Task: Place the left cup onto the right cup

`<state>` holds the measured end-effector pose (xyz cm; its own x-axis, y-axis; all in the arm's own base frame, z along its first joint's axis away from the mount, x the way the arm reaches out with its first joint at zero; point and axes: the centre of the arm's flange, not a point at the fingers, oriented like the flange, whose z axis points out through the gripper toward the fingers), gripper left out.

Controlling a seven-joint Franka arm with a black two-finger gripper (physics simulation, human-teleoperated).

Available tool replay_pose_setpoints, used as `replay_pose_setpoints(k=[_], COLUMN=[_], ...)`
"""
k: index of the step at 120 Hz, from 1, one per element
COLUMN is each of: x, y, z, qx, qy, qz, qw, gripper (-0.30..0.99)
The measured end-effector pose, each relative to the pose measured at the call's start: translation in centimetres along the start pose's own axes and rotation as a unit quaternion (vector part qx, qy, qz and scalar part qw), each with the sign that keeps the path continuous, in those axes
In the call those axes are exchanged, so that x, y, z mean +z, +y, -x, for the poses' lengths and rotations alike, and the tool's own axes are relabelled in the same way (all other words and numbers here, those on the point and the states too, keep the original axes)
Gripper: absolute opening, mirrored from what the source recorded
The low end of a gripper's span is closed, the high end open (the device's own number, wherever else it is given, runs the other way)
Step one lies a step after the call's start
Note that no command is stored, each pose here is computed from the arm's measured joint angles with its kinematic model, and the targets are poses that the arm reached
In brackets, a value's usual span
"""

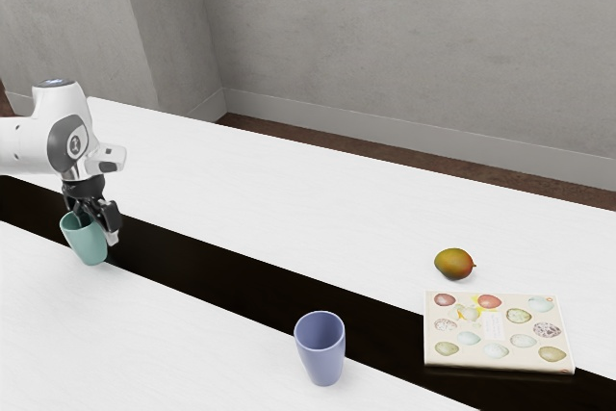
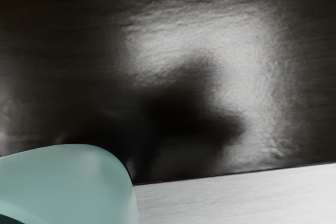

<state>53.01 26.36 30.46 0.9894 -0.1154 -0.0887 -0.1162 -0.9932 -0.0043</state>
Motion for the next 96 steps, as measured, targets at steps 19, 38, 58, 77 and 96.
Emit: replay_pose_setpoints(k=[19,38,58,77,96], x=[-0.02,-0.19,-0.19,-0.15,-0.12], y=[0.02,-0.07,-0.63,-0.73,-0.79], z=[-0.04,0.06,0.50,0.58,0.59], qx=[-0.004,-0.008,-0.017,-0.020,-0.022], qy=[0.001,0.002,0.002,0.002,0.002], qz=[0.000,-0.001,0.000,0.000,-0.001], qw=[1.000,1.000,1.000,1.000,1.000], gripper=[0.47,0.36,0.29,0.19,0.04])
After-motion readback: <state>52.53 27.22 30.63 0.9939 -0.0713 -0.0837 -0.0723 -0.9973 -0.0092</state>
